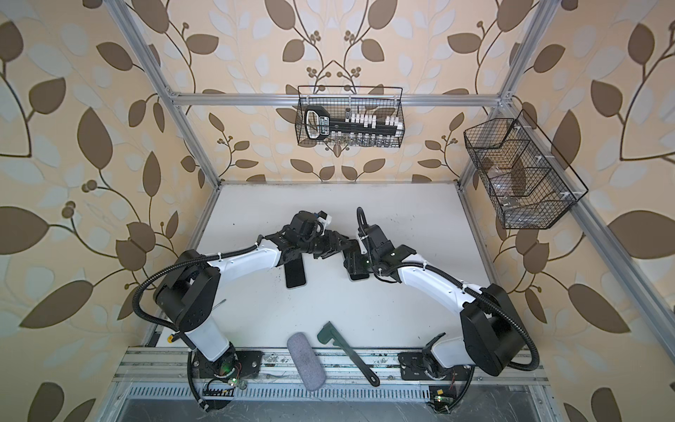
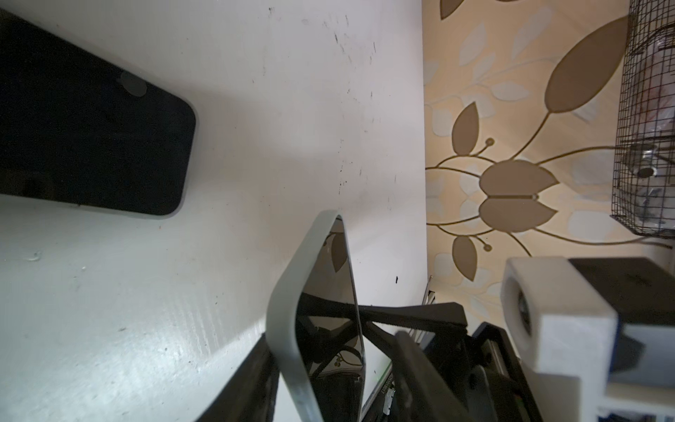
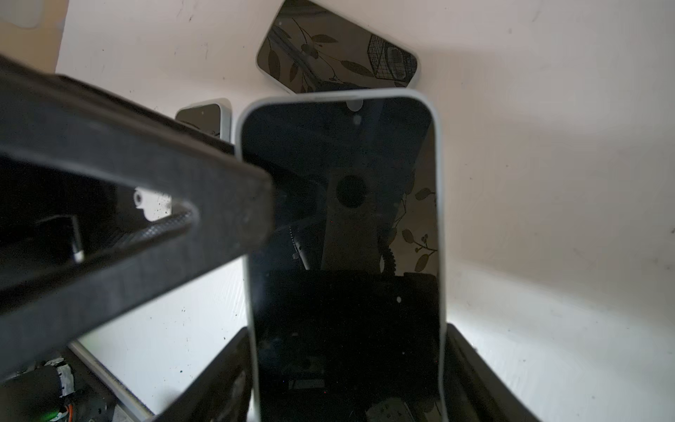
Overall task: Take the phone out of the phone case
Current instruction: 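Lift the cased phone with the right gripper and tilt it upright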
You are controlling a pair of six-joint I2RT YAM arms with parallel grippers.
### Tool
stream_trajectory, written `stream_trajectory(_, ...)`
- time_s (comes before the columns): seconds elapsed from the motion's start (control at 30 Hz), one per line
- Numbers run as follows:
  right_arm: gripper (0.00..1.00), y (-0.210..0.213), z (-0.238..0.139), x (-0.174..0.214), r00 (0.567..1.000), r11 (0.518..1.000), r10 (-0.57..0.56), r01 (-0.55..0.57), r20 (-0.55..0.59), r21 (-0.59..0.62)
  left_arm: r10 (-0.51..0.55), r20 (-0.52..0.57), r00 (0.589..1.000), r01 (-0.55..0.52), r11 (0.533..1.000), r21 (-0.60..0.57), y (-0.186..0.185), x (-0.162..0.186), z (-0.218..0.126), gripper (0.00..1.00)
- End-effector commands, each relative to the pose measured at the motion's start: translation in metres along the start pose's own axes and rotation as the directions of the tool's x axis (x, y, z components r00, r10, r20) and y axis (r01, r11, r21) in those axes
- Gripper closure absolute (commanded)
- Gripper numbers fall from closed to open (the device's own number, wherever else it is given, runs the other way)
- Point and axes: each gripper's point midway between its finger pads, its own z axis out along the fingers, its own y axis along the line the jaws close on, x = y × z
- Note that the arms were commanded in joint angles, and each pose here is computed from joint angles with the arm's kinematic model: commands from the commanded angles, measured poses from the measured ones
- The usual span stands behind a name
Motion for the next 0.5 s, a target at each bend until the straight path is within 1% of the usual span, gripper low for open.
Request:
stream_trajectory(0.0, 0.35, 0.018, -0.019, -0.025, 0.996, 0.997, -0.005, 0.011, 0.084, -0.071, 0.026, 0.005, 1.0, -0.026, 0.997, 0.072, -0.023, -0.006, 0.002, 0.52)
stream_trajectory(0.13, 0.35, 0.019, -0.022, -0.027, 0.995, 0.995, 0.006, 0.003, 0.095, -0.097, 0.021, 0.0, 1.0, -0.021, 0.996, 0.081, -0.024, -0.006, 0.003, 0.52)
stream_trajectory(0.17, 0.35, 0.02, -0.023, -0.028, 0.995, 0.995, 0.008, 0.002, 0.098, -0.103, 0.017, -0.002, 1.0, -0.017, 0.996, 0.084, -0.024, -0.005, 0.004, 0.54)
stream_trajectory(0.4, 0.36, 0.018, -0.019, -0.026, 0.996, 0.994, 0.016, -0.007, 0.083, -0.108, 0.026, -0.001, 1.0, -0.026, 0.993, 0.117, -0.03, -0.007, 0.006, 0.68)
stream_trajectory(0.43, 0.36, 0.018, -0.019, -0.026, 0.996, 0.994, 0.016, -0.007, 0.083, -0.107, -0.006, -0.007, 1.0, 0.007, 0.992, 0.126, -0.032, -0.008, 0.006, 0.72)
stream_trajectory(0.47, 0.36, 0.018, -0.017, -0.025, 0.997, 0.994, 0.017, -0.009, 0.077, -0.108, -0.009, -0.007, 1.0, 0.01, 0.991, 0.137, -0.035, -0.008, 0.006, 0.77)
